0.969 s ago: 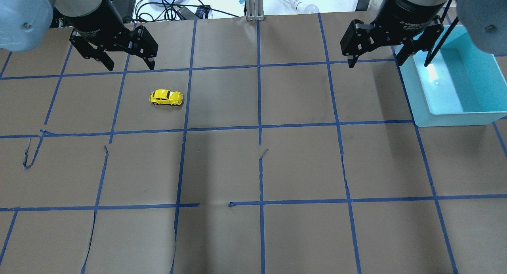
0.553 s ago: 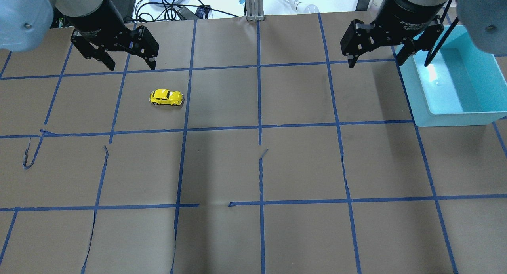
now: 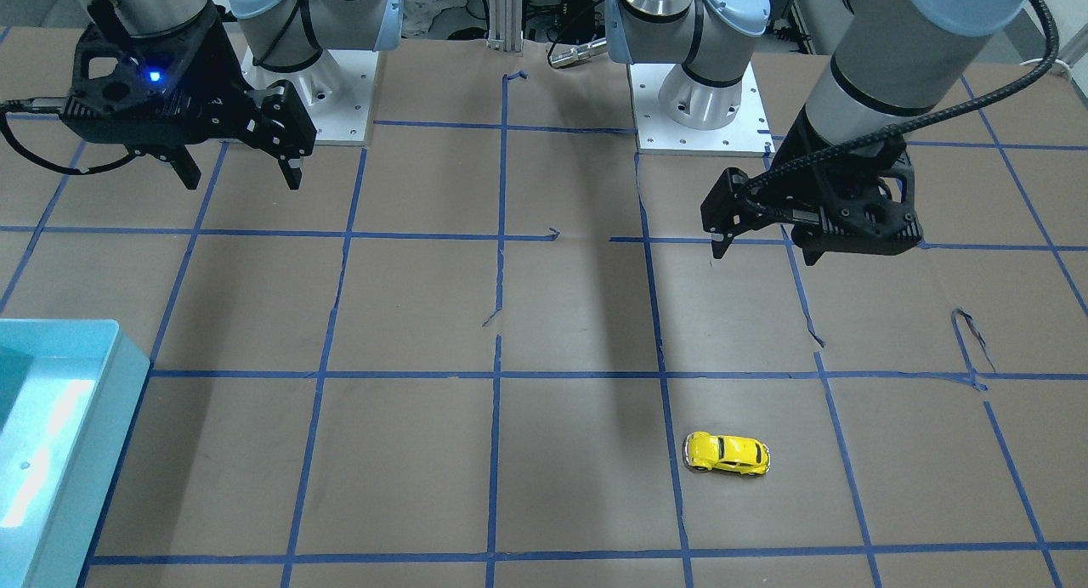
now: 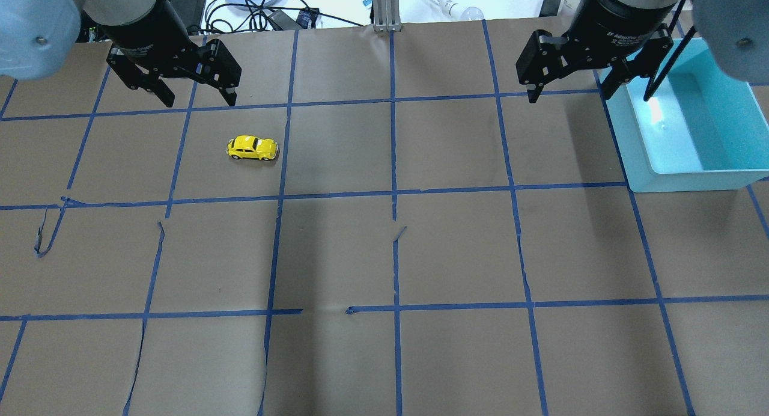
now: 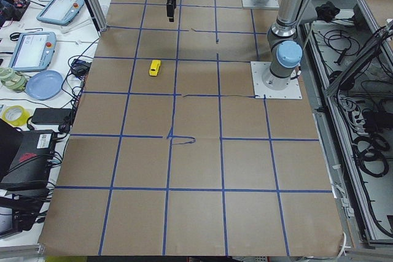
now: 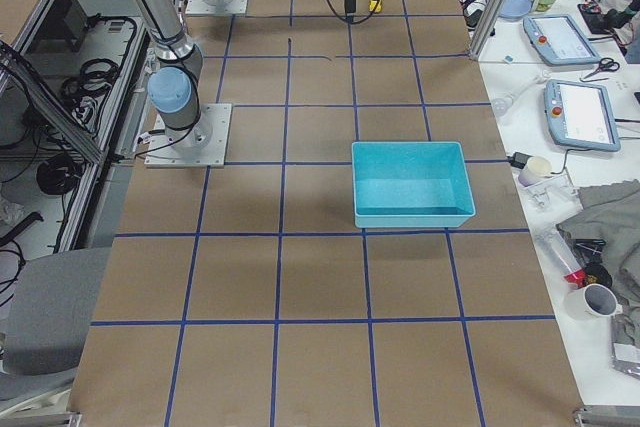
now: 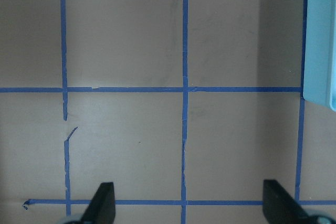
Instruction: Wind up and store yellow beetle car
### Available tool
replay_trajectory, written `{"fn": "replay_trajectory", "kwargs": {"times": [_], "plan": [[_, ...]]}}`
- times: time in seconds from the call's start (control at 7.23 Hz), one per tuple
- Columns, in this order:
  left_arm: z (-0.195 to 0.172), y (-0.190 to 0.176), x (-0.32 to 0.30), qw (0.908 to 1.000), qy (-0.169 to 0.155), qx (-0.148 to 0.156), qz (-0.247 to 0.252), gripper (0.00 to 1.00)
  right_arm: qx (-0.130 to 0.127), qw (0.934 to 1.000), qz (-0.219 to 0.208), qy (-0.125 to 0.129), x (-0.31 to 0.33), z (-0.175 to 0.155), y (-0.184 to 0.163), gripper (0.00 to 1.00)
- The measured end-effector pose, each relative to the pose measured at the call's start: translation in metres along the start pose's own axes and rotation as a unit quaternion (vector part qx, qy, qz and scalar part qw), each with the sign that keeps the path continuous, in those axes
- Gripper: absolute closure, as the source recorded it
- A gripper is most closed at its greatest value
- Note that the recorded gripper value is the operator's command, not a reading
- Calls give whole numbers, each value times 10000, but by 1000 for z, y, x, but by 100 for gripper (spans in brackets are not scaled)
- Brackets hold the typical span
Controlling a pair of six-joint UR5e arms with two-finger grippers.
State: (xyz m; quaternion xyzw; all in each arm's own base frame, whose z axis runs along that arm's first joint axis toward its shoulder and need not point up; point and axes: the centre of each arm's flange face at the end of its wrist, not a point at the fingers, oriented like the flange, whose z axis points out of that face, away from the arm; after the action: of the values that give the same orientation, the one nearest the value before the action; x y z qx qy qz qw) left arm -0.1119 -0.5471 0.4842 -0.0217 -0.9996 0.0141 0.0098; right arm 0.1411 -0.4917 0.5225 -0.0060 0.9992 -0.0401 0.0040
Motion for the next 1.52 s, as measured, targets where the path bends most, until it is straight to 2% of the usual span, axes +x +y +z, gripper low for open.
{"fn": "replay_trajectory", "kwargs": {"times": [0.42,0.55,0.69,0.83,1.11,1.38,1.52], "plan": [[10,-7,-3,9999,-6,-8,-128,0,-2,10000,-4,-1,0,0,0,0],[18,-15,-5,9994,-10,63,-352,0,-2,10000,-3,-1,0,0,0,0],[29,-22,-7,9959,-9,82,-905,0,-3,10000,-2,1,0,0,0,0],[46,-30,-9,9830,-14,124,-1831,0,-3,10000,-1,0,0,0,0,0],[90,-44,-12,9372,11,248,-3479,0,-6,10000,-6,-2,-1,0,0,0],[134,-57,-27,8996,53,368,-4352,0,-2,10000,-4,-2,-1,0,0,0],[154,-63,-39,8823,53,329,-4695,0,-2,10000,-6,-3,-1,0,0,0]]}}
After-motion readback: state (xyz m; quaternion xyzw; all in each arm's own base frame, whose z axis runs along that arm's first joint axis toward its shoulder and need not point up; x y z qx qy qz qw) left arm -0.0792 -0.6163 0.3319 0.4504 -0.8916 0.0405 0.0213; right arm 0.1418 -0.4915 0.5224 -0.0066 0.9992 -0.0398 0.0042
